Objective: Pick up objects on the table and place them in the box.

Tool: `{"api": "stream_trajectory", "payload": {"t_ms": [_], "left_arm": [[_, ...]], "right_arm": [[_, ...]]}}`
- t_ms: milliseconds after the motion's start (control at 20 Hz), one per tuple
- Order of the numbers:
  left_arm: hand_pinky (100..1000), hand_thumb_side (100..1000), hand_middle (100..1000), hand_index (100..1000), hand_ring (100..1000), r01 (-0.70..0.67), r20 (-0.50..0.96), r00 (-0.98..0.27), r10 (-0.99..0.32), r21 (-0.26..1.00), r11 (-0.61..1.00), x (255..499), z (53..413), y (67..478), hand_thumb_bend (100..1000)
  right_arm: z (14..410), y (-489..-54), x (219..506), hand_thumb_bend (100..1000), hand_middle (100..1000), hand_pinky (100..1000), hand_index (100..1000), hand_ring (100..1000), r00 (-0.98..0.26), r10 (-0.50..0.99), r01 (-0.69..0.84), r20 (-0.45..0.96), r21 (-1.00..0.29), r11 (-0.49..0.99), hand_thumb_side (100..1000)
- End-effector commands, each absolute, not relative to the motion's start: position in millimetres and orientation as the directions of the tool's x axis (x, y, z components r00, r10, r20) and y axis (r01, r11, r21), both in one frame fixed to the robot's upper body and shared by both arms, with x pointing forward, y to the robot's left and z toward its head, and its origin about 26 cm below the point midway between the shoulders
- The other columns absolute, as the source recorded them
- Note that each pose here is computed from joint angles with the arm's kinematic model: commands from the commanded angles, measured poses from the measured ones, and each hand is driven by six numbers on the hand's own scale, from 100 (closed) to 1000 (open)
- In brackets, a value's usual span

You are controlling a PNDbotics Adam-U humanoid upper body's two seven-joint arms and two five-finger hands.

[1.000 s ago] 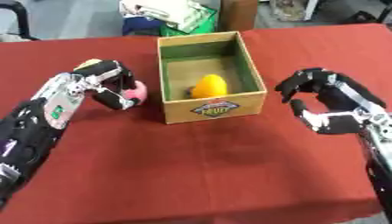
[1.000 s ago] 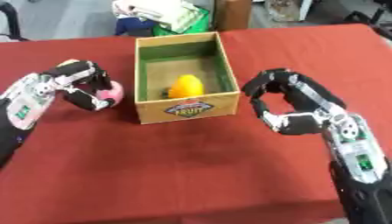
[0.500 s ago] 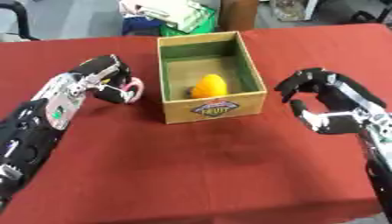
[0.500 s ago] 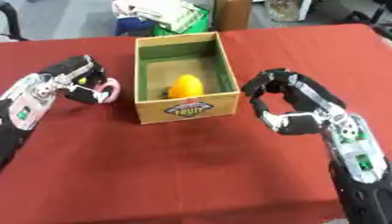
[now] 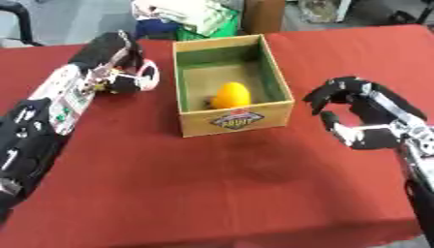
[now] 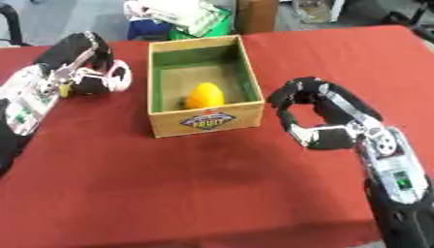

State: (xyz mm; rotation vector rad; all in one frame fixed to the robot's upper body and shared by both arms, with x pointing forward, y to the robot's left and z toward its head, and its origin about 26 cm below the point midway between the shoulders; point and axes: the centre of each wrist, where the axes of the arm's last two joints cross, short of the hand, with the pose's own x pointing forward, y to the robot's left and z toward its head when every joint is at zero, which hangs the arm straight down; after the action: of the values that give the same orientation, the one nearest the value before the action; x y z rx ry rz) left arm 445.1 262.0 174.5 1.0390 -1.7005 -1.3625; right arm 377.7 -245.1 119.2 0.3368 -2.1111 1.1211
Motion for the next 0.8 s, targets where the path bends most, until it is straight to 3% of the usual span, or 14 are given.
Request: {"api": "stream_trajectory", "payload": {"t_ms": [50,250,300,350,500,800], "left_arm": [[586,199,282,411,364,-0.241,0.008,-0.428,-0.904,0.963,0.123,444,206,266,147],[585,190,279,405,362,-0.271,0.028,-0.470,-0.882,0.947,0.175,444,224,253,128],[586,250,287,405,363,-0.276,0.032,-0.487,-0.873,0.943,0.188,444,229,248,127],[586,187,295,406,364,-0.277,0.033,-0.504,-0.863,0.940,0.198,444,234,242,130],[593,193,322,426,378,-0.265,0.013,-0.564,-0.826,0.944,0.196,445,242,223,155],[627,204,388,494,435,-0.145,0.036,-0.670,-0.742,0.973,0.178,450,229,190,178]], "right_arm": [[128,-249,379,100,578,577,705,743,-0.729,0.106,-0.504,0.676,-0.635,0.586,205],[128,-248,379,100,578,578,705,743,-0.728,0.103,-0.509,0.678,-0.634,0.582,205],[127,-247,379,100,578,578,705,743,-0.727,0.101,-0.511,0.679,-0.635,0.579,206],[127,-246,379,100,579,578,705,743,-0.727,0.099,-0.515,0.679,-0.635,0.576,206],[126,-242,379,100,579,578,704,744,-0.727,0.091,-0.525,0.680,-0.637,0.565,207],[126,-237,380,100,579,578,704,744,-0.731,0.077,-0.538,0.678,-0.642,0.546,208]]}}
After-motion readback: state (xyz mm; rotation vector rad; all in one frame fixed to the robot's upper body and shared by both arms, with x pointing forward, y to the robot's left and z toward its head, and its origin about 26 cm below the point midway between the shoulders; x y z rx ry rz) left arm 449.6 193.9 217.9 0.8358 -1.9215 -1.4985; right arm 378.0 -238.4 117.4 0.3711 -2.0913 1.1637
